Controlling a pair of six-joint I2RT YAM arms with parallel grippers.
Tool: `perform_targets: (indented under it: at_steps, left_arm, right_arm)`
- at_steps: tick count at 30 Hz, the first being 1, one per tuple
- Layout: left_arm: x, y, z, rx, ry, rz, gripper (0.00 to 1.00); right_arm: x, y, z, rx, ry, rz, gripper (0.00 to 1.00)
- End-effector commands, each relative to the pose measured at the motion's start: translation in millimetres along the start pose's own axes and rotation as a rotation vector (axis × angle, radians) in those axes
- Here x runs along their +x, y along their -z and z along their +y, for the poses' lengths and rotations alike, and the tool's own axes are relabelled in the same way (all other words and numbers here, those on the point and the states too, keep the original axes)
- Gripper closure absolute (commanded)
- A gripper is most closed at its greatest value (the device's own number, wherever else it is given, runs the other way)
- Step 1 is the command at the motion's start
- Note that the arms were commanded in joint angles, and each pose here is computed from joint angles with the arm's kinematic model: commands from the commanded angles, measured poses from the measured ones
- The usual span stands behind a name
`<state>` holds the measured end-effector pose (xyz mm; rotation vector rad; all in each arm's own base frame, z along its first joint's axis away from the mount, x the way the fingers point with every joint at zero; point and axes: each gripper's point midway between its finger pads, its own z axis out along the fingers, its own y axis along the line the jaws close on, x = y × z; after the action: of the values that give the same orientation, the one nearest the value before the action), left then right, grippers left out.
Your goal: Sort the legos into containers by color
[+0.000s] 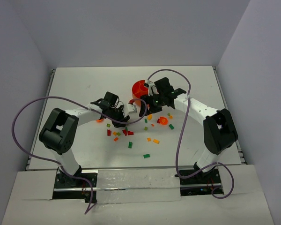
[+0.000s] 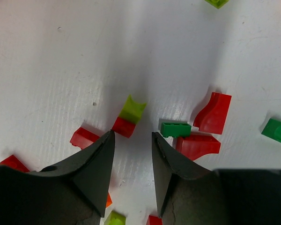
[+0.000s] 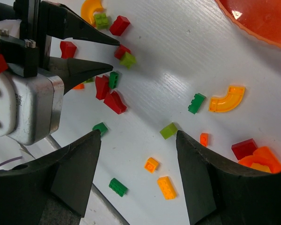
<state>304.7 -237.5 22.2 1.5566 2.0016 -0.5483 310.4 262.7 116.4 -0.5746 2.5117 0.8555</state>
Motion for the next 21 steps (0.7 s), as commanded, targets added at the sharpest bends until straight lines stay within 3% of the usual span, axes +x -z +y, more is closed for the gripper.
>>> perform_targets:
  at_steps: [1,11,21]
  left_arm:
    - [-13.2,0.6,6.1,0.009,-0.082,-0.044,0.54]
    - [-19.0,1.4,14.8,0.008,-0.143,-0.063,0.5]
    - [-29.3,11.8,5.9,0.106,-0.339,-0.118,0.4]
  right_arm:
    - [-5.8,6.9,1.6,-0.015,0.011,-0.027,0.27]
    - [-5.2,8.1,0.5,-0.009,0.006,-0.027,0.27]
    - [-13.8,25.4,-12.6,-0.002,-0.035,-0.065,0.19]
